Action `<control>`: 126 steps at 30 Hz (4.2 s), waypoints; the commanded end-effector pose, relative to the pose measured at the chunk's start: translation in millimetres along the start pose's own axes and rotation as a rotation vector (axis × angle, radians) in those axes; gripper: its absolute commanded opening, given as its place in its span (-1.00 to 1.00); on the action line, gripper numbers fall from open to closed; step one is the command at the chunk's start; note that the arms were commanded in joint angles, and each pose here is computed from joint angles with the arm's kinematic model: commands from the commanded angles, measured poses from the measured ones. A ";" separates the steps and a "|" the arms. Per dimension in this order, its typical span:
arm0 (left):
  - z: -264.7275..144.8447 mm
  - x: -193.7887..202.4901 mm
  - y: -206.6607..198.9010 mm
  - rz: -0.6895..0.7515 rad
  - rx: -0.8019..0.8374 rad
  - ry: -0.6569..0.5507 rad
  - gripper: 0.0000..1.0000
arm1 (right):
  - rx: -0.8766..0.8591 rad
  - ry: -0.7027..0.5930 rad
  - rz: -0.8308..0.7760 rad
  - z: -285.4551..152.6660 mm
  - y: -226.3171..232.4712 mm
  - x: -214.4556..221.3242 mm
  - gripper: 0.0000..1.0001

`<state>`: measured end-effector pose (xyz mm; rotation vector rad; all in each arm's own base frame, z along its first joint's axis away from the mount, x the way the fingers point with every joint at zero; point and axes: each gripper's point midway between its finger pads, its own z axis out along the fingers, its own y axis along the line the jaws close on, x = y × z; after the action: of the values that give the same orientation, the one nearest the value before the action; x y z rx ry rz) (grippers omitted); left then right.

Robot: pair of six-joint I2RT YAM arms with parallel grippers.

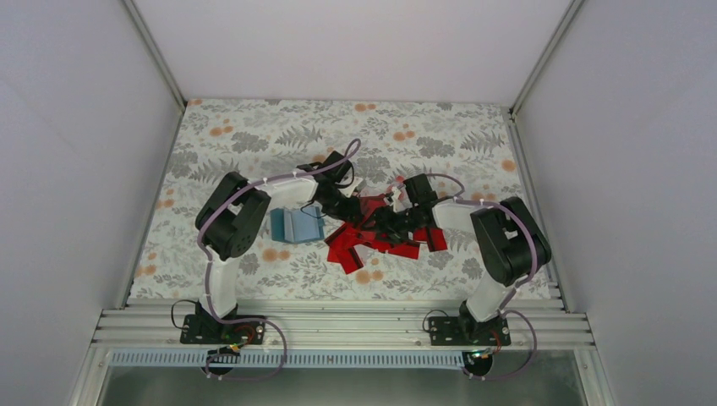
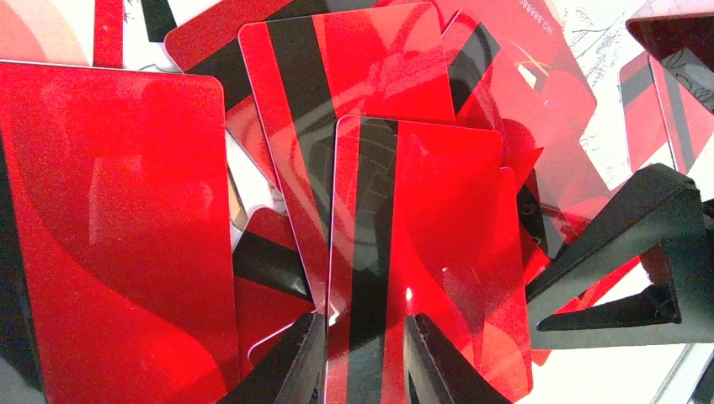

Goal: Put the credit cards into the card holder

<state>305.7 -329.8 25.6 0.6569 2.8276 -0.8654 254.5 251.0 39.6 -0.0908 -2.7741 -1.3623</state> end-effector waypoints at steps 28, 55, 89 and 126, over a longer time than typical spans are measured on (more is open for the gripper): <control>14.4 56.4 -36.1 -0.111 0.259 0.141 -0.54 | -0.007 -0.136 0.030 -10.8 -22.3 2.7 -0.34; -51.9 10.4 -52.9 -0.119 0.292 -0.064 -0.12 | -0.005 -0.191 -0.075 -55.9 22.8 -9.7 -0.92; -126.0 -15.3 -74.9 -0.091 0.669 -0.285 0.58 | -0.252 -0.275 -0.148 -137.7 87.3 -16.6 -0.92; -159.9 -41.2 -25.3 -0.264 0.488 -0.422 -0.95 | -0.170 -0.227 -0.177 -118.7 55.4 -22.2 0.58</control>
<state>332.7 -298.8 193.6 0.1693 2.2795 -1.7492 287.1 195.1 183.7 0.0097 -2.8604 -1.8533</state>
